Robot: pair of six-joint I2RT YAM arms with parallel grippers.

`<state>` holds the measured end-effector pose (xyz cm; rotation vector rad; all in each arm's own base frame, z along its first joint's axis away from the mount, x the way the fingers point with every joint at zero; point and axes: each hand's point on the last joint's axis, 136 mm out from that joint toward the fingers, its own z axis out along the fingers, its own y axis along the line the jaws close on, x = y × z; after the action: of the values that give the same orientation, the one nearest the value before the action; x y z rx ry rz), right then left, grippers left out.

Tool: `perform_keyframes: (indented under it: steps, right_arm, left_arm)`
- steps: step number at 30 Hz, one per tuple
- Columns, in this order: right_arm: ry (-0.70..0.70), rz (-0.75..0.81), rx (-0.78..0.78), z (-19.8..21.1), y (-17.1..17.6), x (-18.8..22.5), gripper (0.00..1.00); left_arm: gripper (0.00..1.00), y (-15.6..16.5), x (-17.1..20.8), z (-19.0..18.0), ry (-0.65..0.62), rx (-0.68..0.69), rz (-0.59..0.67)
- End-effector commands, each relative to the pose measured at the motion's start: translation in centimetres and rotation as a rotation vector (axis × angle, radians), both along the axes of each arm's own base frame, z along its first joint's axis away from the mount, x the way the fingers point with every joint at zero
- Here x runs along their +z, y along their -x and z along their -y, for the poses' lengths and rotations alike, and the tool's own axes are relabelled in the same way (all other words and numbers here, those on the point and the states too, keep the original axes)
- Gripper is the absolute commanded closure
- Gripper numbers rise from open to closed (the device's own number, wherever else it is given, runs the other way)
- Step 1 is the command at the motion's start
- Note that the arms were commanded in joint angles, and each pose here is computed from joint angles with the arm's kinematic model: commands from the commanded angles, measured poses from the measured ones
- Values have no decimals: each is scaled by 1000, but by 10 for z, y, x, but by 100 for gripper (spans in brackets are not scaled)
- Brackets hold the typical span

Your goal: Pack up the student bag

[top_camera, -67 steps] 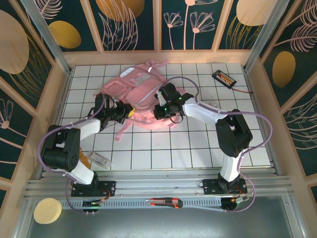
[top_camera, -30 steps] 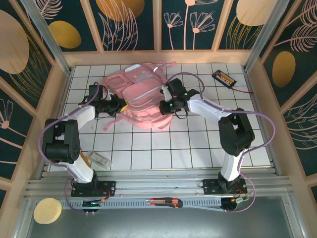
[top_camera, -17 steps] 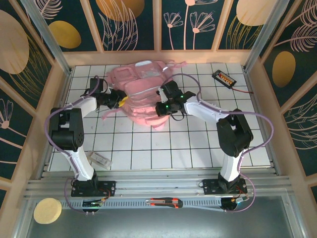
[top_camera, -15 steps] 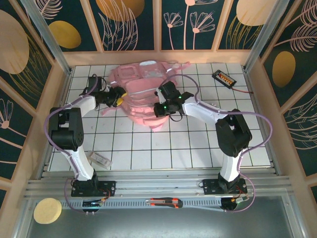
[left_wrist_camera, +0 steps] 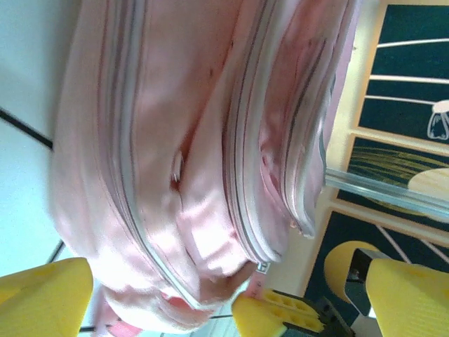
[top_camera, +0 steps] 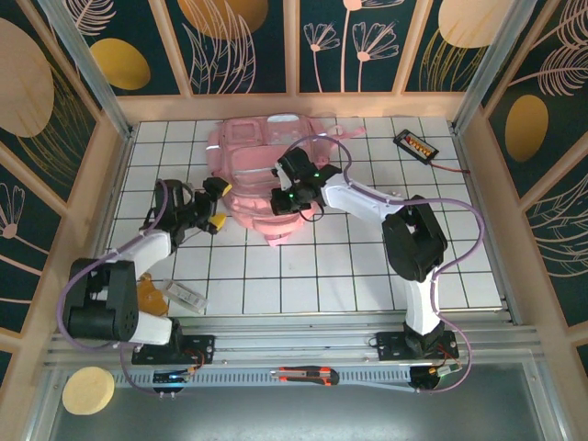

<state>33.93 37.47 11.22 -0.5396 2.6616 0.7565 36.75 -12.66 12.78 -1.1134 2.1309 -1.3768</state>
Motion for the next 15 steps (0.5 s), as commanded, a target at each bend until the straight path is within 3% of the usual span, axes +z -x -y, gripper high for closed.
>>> perform_keyframes:
  steps: [1, 8, 15]
  right_arm:
    - [-35, -4, 34, -17, 7, 9, 100]
    - [-27, 3, 46, -25, 12, 10, 100]
    - [-14, 10, 59, -33, 19, 9, 100]
  left_arm:
    - [1, -10, 31, 6, 139, 128, 13]
    - [2, -15, 24, 43, 226, 74, -19]
    - [25, -16, 8, 42, 177, 93, -50]
